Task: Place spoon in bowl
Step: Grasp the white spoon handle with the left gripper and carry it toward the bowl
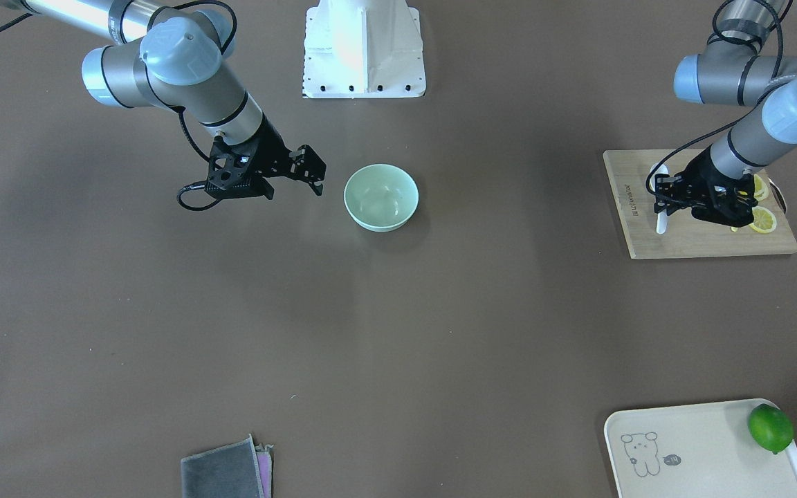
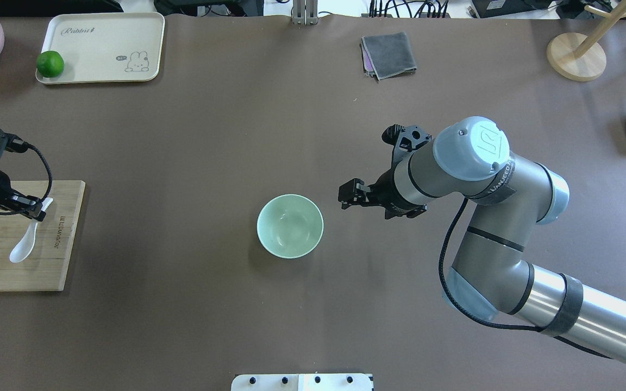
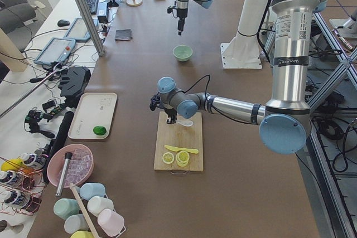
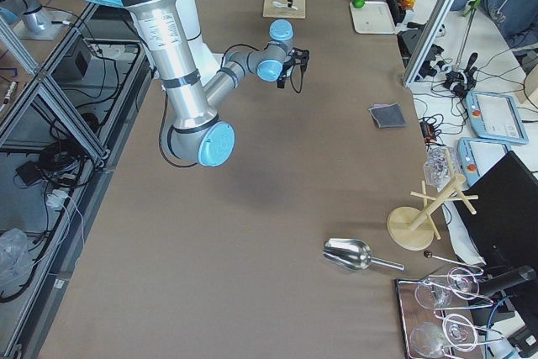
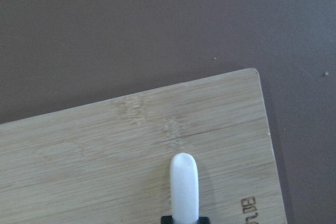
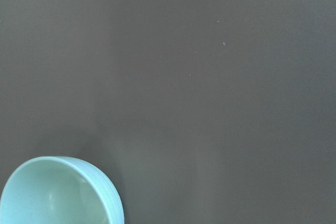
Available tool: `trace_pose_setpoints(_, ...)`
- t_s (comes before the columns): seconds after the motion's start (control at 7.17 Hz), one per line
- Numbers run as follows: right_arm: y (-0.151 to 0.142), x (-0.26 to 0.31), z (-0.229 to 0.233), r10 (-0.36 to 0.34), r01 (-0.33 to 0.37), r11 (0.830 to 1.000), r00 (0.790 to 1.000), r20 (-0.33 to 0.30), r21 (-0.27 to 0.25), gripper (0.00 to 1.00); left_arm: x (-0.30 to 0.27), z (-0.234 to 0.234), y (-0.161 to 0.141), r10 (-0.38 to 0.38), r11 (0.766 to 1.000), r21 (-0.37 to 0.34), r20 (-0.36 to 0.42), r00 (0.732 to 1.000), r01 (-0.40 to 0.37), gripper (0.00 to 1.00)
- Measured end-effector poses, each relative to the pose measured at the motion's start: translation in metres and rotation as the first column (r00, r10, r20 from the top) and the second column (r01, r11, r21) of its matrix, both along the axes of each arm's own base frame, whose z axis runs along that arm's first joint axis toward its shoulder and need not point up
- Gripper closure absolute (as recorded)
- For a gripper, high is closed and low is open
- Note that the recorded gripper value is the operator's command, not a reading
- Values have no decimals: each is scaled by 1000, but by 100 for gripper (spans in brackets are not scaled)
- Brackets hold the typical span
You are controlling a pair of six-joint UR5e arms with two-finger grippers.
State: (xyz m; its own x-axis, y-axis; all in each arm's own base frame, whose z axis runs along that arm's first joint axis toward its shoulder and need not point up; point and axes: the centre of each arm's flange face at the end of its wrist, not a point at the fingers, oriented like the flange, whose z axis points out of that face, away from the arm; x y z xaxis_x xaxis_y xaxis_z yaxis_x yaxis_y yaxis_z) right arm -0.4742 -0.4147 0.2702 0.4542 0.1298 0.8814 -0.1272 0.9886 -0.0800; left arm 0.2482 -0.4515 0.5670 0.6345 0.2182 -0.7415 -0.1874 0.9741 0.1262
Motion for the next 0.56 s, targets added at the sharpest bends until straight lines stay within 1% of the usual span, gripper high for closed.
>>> trace_pose_setpoints(0.14,-1,10,3,3,-3,1000,1000,2,-3,3,1,-14,-1,-1,1000,10,-19,1000,1,100)
trace_pose_setpoints(0.28,-4,27,10,4,-4,1000,1000,4,-13,3,3,-41,-2,-13,1000,14,-53,999,14,100)
trace_pose_setpoints(0.42,-7,47,23,4,-4,1000,1000,0,-26,1,11,-80,-11,-46,999,2,-97,994,47,100)
trace_pose_setpoints(0.56,-8,71,38,9,-9,999,1000,-10,-32,1,29,-132,-27,-84,996,-11,-149,985,84,100)
